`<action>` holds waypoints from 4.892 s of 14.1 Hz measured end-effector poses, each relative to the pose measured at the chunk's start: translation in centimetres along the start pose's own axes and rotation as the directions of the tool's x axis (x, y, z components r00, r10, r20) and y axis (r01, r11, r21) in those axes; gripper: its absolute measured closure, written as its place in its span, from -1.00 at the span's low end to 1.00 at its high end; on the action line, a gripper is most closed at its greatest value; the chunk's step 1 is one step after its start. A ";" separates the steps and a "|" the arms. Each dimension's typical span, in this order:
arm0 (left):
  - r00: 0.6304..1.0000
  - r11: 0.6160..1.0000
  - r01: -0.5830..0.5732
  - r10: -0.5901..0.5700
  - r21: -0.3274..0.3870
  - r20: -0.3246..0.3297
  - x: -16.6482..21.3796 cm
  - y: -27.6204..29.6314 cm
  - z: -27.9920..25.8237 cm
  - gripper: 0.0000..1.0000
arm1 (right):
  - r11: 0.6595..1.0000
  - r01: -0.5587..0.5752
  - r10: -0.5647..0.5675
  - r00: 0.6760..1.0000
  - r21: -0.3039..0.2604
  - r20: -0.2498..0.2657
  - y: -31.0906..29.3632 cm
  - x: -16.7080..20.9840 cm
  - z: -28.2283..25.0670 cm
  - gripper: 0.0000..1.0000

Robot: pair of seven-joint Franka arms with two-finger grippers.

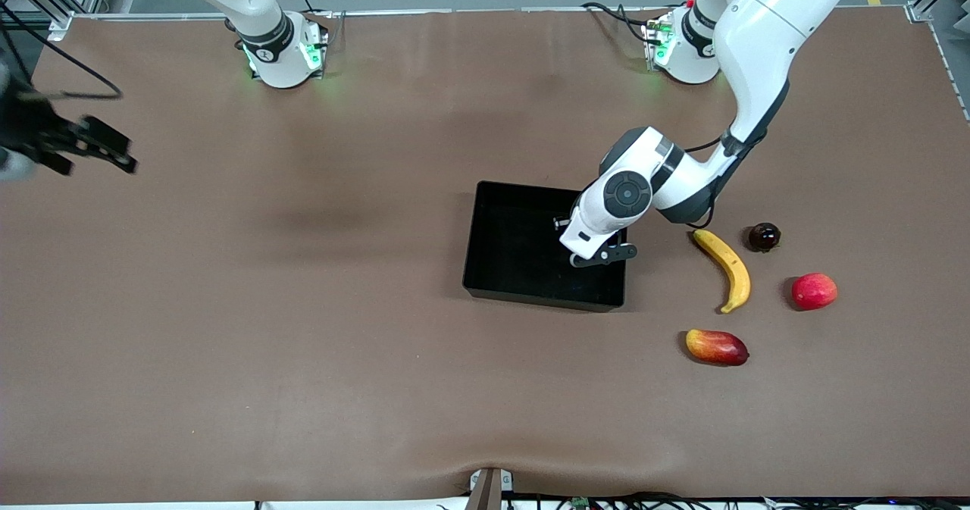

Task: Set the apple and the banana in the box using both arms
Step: 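Lower the apple into the box and open the left gripper, then move the left gripper to the yellow banana and grasp it, then lift the banana with the left gripper and carry it over the box, then lower the banana into the box and open the left gripper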

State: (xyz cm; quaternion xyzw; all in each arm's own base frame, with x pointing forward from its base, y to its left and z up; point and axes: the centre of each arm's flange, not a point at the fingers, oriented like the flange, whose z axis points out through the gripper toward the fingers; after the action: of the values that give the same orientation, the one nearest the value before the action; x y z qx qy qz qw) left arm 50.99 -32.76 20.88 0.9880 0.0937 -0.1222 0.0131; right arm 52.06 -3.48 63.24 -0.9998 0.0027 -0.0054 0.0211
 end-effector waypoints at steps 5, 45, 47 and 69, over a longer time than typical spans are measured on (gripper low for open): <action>0.998 0.999 0.026 -0.024 0.027 -0.052 1.8 -0.5 -6.2 -1.00 | 1.000 -0.007 0.007 1.000 0.018 0.014 2.9 -2.7 -2.7 -1.00; 0.967 0.984 -0.057 0.096 0.168 -0.235 6.9 -16.2 -15.1 0.31 | 0.999 0.006 -0.006 1.000 -0.034 -0.017 0.9 -0.3 -3.5 -1.00; 0.961 0.988 -0.059 0.095 0.142 -0.260 5.0 -12.0 -19.2 0.31 | 0.999 0.002 -0.002 1.000 -0.034 -0.015 1.1 -0.3 -3.5 -1.00; 0.990 0.994 -0.004 0.020 0.109 -0.140 -0.8 13.8 -5.8 0.31 | 0.999 0.008 -0.008 1.000 -0.034 -0.007 0.7 -0.4 -3.5 -1.00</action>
State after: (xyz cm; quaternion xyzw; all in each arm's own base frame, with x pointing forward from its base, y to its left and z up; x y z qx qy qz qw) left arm 54.20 -46.17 26.74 0.9939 0.0816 -0.0568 -0.0467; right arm 51.60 -4.33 66.68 -0.9999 -0.0011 -0.0091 0.0043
